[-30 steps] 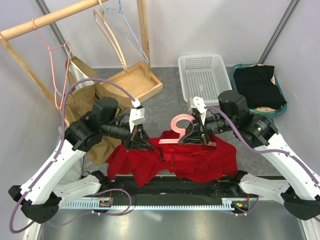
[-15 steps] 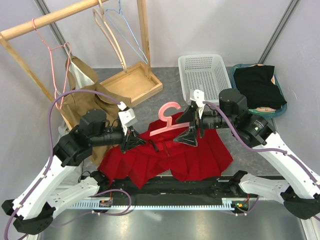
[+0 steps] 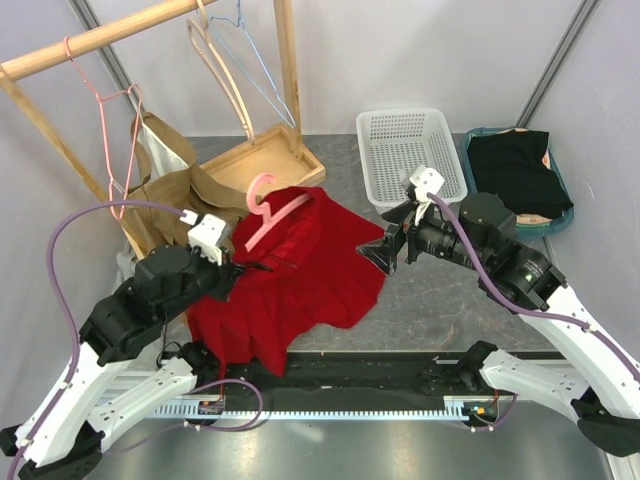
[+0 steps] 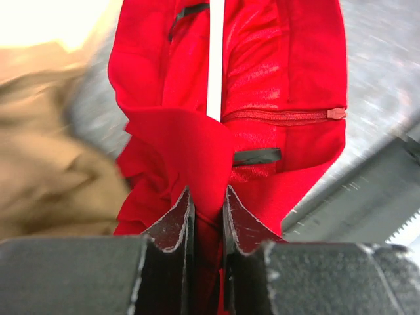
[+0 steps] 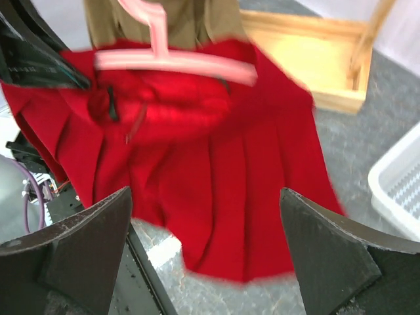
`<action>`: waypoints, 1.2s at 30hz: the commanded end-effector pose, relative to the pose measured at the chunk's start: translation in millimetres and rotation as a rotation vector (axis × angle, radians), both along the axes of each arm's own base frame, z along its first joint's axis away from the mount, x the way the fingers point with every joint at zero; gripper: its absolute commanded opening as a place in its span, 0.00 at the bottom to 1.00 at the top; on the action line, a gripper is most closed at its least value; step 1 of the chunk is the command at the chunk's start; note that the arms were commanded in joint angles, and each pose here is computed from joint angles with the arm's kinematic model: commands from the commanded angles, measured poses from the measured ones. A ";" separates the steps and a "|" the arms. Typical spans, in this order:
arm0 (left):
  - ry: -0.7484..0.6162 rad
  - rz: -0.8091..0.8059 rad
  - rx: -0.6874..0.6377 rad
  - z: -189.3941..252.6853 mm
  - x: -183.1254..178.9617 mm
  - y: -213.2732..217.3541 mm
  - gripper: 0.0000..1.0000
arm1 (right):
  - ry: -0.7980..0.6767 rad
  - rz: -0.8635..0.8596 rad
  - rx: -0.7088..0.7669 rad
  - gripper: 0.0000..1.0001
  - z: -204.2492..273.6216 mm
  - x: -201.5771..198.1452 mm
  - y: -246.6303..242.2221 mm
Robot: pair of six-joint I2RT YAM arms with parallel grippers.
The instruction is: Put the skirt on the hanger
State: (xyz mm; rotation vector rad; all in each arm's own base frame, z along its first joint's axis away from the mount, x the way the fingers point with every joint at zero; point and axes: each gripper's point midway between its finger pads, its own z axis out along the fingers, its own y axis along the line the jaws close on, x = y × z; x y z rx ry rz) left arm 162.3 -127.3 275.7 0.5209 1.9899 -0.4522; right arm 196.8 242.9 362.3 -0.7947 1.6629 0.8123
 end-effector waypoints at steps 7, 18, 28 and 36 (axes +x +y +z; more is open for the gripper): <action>-0.132 0.578 -0.021 26.9 32.4 84.6 0.02 | 0.103 -0.080 0.027 0.98 -40.2 -2.9 -9.3; -0.306 0.858 -0.041 117.6 90.9 95.4 0.02 | 0.197 -0.076 0.039 0.98 -63.4 -4.6 -1.8; -0.401 0.995 -0.048 191.1 134.9 120.5 0.02 | 0.200 -0.077 0.053 0.98 -65.2 -8.7 -4.8; -0.471 1.029 -0.068 237.3 158.9 136.6 0.02 | 0.198 -0.079 0.052 0.98 -66.4 -7.6 -4.5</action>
